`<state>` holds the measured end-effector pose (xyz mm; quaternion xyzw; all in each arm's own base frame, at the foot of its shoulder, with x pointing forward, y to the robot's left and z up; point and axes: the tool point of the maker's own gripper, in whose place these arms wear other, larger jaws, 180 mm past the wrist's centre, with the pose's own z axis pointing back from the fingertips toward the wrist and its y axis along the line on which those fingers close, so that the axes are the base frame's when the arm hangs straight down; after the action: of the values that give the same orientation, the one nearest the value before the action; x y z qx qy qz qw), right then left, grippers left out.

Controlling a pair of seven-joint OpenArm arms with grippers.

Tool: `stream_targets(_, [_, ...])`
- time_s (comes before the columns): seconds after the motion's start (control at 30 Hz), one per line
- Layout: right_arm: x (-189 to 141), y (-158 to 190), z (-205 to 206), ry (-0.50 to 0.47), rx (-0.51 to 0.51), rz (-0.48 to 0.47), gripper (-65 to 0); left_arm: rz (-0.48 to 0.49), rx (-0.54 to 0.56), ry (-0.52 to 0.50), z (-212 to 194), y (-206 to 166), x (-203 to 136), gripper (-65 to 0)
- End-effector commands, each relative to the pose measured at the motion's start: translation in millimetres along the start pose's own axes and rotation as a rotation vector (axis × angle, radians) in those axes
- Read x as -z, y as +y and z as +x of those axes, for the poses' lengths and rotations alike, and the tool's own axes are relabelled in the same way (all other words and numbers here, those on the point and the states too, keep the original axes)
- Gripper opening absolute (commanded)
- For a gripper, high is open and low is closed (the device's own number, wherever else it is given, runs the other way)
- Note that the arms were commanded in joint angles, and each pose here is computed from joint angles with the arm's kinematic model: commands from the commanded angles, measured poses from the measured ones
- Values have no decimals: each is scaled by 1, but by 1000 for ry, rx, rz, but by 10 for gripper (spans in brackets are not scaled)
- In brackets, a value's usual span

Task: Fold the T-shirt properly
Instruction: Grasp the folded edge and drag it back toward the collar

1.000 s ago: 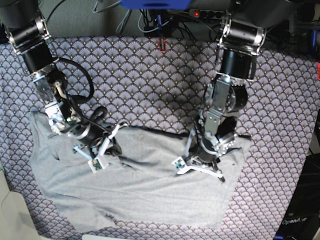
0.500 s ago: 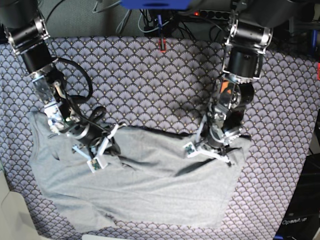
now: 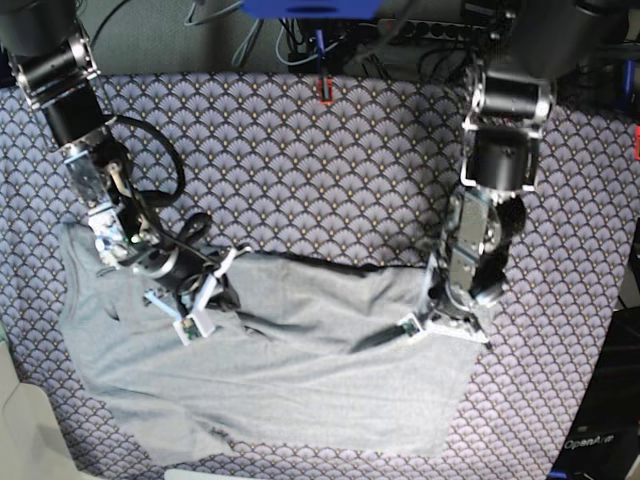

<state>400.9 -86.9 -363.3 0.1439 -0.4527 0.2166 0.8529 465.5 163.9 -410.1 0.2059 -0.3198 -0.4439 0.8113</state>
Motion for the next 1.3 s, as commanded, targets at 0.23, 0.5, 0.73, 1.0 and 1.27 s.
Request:
stream_targets(0.23, [-8,-12,2,1,-17,-19,-650,367,-159,-164,21,88,-5,-650])
stream_targets(0.5, [-10,-17,7,-11,-23,-27,-650,444,-206,-236,29,100,-40,-650])
stream_targets(0.73, [-39,-108,8,-13,42,-219,-650,309,-159,-157,-1,40,-52,-650])
stream_targets(1.0, [-109,-209,-33,78,104,-449,-650,234,-163,-78,-39,5,-74,-650])
stream_targets(1.27, [-150,-203,-110,171,179,-460,-469,163,-316,-58,-62,0,-90,-414])
